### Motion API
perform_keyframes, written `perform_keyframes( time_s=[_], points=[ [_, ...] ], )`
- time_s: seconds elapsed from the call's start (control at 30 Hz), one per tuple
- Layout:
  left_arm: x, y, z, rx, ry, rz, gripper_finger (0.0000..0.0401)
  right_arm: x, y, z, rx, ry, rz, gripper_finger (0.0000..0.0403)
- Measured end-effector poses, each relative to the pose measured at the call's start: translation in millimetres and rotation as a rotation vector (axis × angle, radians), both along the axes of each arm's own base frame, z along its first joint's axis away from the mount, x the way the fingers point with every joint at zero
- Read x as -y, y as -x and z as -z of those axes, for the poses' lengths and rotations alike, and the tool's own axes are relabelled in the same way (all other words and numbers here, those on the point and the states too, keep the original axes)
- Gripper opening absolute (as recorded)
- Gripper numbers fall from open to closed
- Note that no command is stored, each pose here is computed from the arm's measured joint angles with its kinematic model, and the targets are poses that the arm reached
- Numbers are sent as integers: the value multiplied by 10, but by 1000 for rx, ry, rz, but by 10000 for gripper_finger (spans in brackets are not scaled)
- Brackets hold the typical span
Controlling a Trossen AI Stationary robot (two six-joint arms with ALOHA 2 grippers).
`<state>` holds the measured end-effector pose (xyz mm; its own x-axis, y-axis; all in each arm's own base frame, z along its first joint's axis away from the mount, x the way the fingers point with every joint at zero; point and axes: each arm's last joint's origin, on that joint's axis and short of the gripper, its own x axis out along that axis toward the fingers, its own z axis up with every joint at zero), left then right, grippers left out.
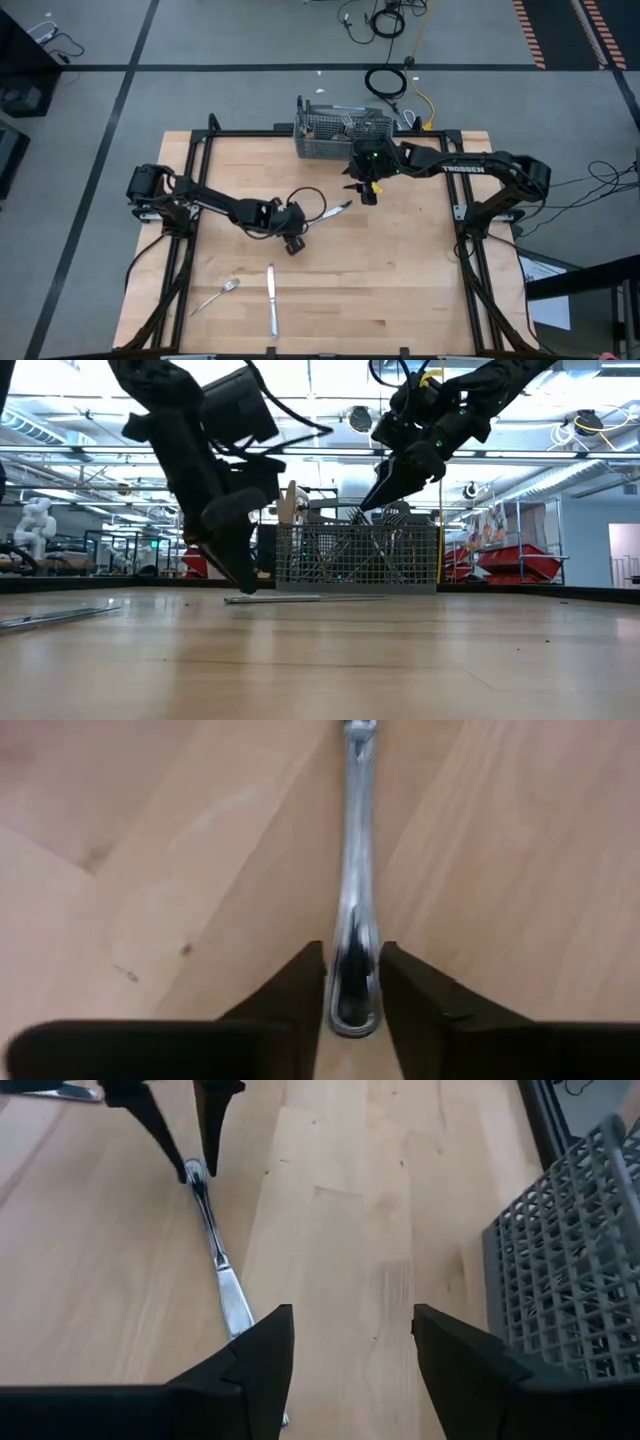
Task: Sort silverware
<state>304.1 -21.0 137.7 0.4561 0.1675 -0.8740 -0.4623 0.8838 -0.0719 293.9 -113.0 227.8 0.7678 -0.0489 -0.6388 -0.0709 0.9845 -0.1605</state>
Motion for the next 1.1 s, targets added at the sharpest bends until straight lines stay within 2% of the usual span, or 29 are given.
perform_keyframes(
  time_s=[0.2,0.33,0.6,0.73,0.97,1.03,1.1],
  points=[
    [159,-14,-115,96,-131,16,174,-1,1,-1,6,-50,24,194],
    [250,49,-42,71,-213,37,210,0,-3,-4,12,-61,33,194],
    [227,191,187,229,-242,-10,257,0,-3,-4,13,-84,52,194],
    [216,284,397,232,-236,-15,264,0,-3,-5,15,-104,69,194],
    [256,193,635,274,-229,12,262,7,-16,-21,36,-122,93,194],
    [265,200,737,256,-231,-27,244,9,-21,-28,45,-126,99,194],
    [293,203,821,246,-244,-41,208,9,-20,-28,44,-133,105,194]
  ],
)
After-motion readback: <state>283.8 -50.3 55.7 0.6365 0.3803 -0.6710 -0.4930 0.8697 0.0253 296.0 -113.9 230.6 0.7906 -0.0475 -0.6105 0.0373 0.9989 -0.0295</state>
